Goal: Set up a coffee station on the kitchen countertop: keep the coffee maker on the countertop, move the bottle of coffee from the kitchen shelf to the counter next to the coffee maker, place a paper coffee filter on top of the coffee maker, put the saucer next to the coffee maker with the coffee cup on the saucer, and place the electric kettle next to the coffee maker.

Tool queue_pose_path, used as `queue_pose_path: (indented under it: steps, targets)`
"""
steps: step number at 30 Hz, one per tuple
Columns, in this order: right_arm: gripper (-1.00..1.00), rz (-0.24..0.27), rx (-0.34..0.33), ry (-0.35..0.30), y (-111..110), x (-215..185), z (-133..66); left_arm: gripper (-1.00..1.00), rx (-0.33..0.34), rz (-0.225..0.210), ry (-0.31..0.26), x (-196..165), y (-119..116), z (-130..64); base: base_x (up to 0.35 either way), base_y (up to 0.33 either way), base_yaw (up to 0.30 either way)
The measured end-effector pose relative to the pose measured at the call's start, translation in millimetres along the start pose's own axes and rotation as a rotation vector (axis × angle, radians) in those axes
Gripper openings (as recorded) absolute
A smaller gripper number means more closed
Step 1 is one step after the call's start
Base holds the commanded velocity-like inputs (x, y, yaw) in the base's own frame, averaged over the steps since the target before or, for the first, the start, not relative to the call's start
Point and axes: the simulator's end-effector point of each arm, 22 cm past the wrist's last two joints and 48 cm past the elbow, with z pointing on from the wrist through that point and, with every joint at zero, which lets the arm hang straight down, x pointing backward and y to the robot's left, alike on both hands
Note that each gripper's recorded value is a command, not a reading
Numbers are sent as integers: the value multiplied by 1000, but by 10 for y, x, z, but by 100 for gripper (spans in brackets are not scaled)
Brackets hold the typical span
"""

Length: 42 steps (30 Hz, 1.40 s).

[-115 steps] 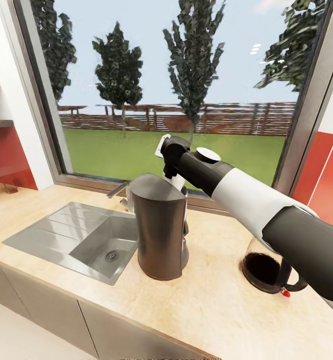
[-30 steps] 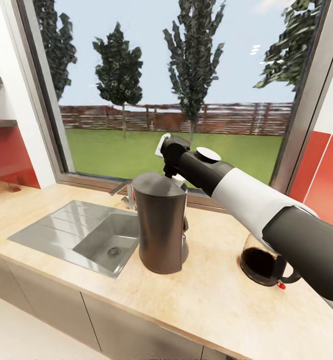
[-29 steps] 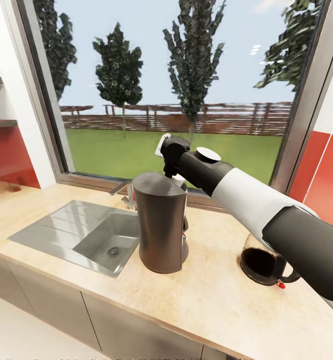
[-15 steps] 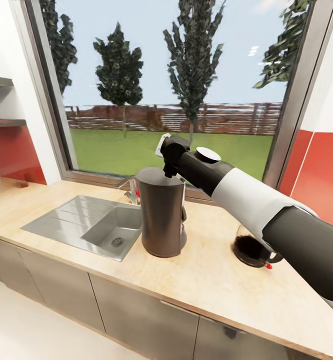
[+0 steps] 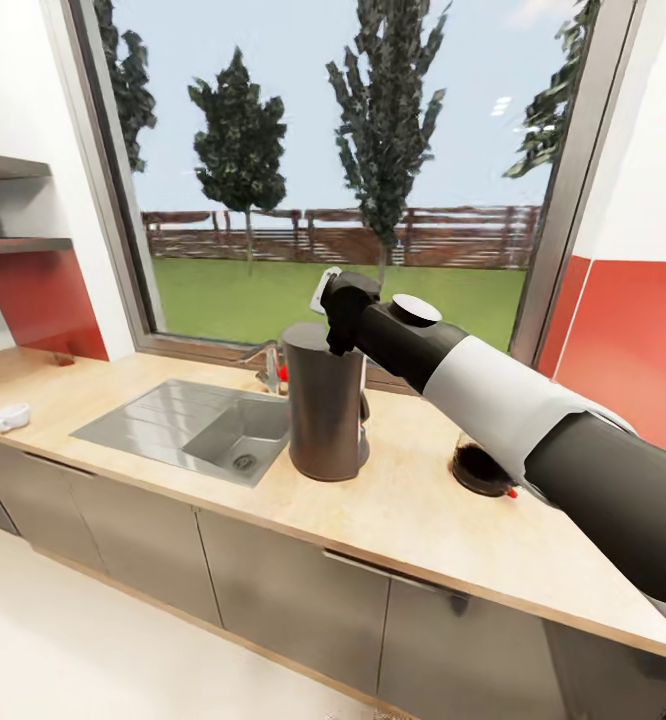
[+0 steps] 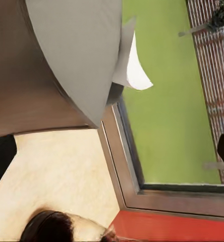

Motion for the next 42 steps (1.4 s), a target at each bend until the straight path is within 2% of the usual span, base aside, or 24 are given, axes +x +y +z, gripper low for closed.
queue_pose_path:
  steps: [16, 25, 31, 37, 40, 42]
  targets:
    - [100, 4, -3, 12, 2, 43, 27, 100, -10, 3, -7, -34, 88, 0, -298, 186, 0]
    - [100, 36, -35, 119, 51, 441, 249, 100, -8, 10, -38, -134, 87, -2, -200, 236, 0]
    - [100, 60, -45, 148, 9, 640, 325, 100, -5, 12, -41, -145, 69, -2, -13, 31, 0]
    - [100, 161, -160, 181, 251, 1082, 515, 100, -4, 12, -46, -165, 61, -3, -1, 3, 0]
    - [100, 218, -232, 201, 465, 1323, 609, 100, -2, 12, -49, -180, 53, -3, 0, 0, 0]
    - [100, 254, -299, 214, 734, 1476, 679, 100, -1, 13, -49, -184, 43, -3, 0, 0, 0]
